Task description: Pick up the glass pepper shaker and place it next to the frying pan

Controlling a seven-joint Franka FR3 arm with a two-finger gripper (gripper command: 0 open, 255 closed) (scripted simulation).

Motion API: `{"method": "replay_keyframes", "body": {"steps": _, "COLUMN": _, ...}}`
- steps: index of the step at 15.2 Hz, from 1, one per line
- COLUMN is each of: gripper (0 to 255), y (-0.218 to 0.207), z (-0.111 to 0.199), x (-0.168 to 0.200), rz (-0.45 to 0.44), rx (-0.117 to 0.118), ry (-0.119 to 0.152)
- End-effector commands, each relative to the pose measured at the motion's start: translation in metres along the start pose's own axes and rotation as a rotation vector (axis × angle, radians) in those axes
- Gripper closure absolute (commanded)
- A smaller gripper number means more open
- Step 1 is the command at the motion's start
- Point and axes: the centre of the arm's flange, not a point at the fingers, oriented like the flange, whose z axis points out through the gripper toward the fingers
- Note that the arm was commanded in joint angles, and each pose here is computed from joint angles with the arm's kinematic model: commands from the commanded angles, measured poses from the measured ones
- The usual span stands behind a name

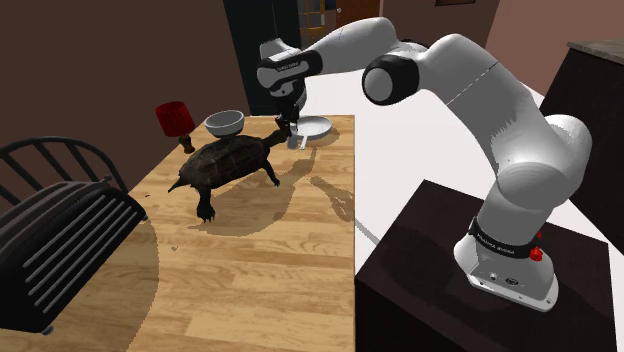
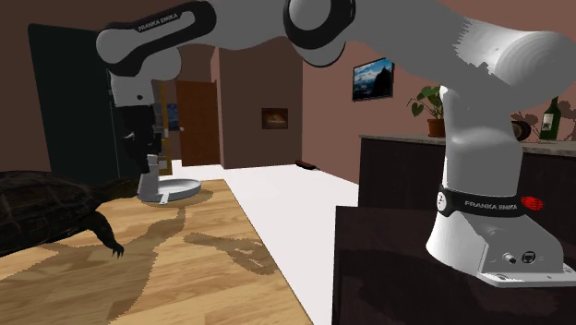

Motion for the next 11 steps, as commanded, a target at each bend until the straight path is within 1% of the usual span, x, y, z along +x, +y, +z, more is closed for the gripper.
{"method": "replay_keyframes", "body": {"steps": 1, "gripper": 255, "y": -0.001, "z": 0.010, "x": 0.002, "rz": 0.000, "rx": 0.000, "ry": 0.001}}
{"method": "replay_keyframes", "body": {"steps": 11, "gripper": 255, "y": -0.003, "z": 0.062, "x": 0.006, "rz": 0.000, "rx": 0.000, "ry": 0.001}}
